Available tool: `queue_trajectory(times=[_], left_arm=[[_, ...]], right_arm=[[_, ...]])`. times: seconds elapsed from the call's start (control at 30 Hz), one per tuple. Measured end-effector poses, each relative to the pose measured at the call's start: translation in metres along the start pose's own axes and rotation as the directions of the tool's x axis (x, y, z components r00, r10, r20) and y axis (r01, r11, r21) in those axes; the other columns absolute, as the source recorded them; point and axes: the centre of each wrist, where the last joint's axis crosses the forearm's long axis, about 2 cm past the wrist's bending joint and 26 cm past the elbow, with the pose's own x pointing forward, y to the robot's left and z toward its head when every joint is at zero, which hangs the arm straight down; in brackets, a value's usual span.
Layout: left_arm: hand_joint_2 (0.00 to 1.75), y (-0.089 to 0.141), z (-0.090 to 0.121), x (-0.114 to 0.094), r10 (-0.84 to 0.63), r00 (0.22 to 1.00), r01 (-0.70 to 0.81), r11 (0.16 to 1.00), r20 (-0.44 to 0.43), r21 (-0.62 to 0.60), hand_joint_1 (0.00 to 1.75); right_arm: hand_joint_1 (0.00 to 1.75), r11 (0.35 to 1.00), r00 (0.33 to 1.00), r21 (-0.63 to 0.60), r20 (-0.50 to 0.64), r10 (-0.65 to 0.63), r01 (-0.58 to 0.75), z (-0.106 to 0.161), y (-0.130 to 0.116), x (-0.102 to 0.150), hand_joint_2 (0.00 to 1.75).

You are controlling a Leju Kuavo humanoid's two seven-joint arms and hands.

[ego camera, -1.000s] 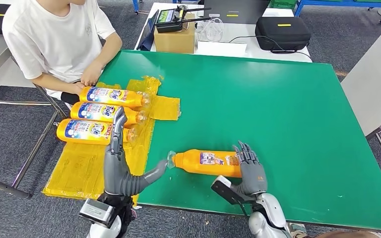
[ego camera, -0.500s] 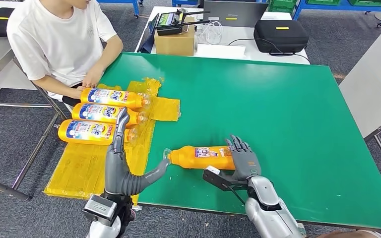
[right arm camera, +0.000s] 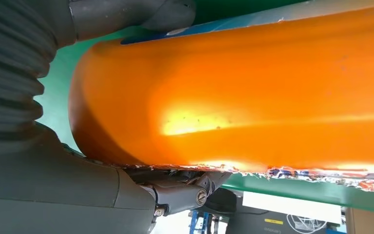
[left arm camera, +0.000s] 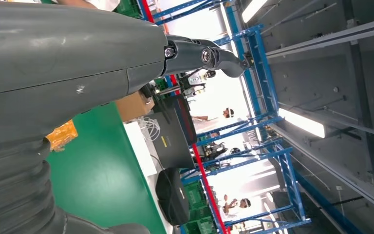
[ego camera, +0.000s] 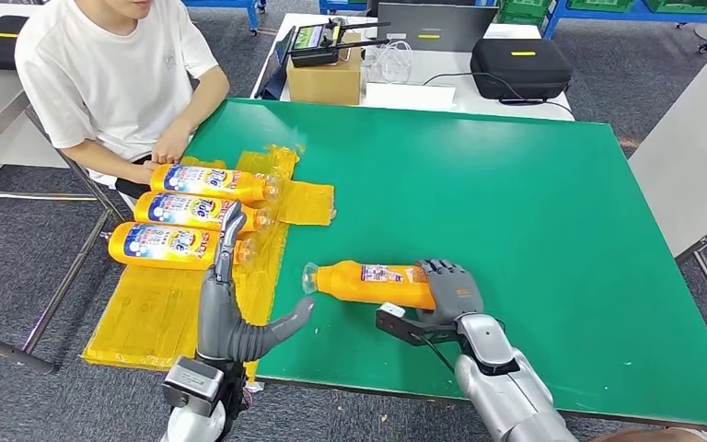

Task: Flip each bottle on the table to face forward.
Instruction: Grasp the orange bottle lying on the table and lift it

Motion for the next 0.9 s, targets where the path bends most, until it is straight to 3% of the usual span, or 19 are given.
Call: queue_trajectory(times=[0.27, 0.33, 0.43, 0.53, 0.67, 0.9], left_arm=[[1.75, 0.002, 0.002, -0.004, 0.005, 0.999, -0.005, 1.000, -0.031, 0.001, 0.00], [1.75, 0.000, 0.003, -0.005, 0.075, 0.993, -0.077, 0.997, -0.094, -0.016, 0.00], [1.75, -0.004, 0.008, -0.010, 0.221, 0.939, -0.241, 0.970, -0.265, -0.045, 0.00], [1.75, -0.010, 0.017, -0.018, 0.266, 0.887, -0.301, 0.953, -0.378, -0.037, 0.00], [1.75, -0.016, 0.025, -0.027, 0.269, 0.859, -0.299, 0.954, -0.435, -0.001, 0.00], [1.75, -0.021, 0.030, -0.034, 0.280, 0.836, -0.308, 0.951, -0.472, 0.020, 0.00]], right_arm=[[1.75, 0.999, 0.999, -0.033, 0.043, -0.028, 0.029, 0.003, 0.007, 0.002, 1.75], [1.75, 0.996, 0.996, -0.069, 0.070, -0.058, 0.063, 0.008, 0.012, 0.005, 1.75], [1.75, 0.986, 0.991, -0.130, 0.094, -0.096, 0.108, 0.020, 0.022, 0.010, 1.75], [1.75, 0.961, 0.981, -0.210, 0.116, -0.158, 0.180, 0.036, 0.035, 0.017, 1.75], [1.75, 0.910, 0.961, -0.315, 0.147, -0.235, 0.271, 0.055, 0.047, 0.027, 1.75], [1.75, 0.883, 0.947, -0.346, 0.150, -0.282, 0.318, 0.066, 0.052, 0.032, 1.75]])
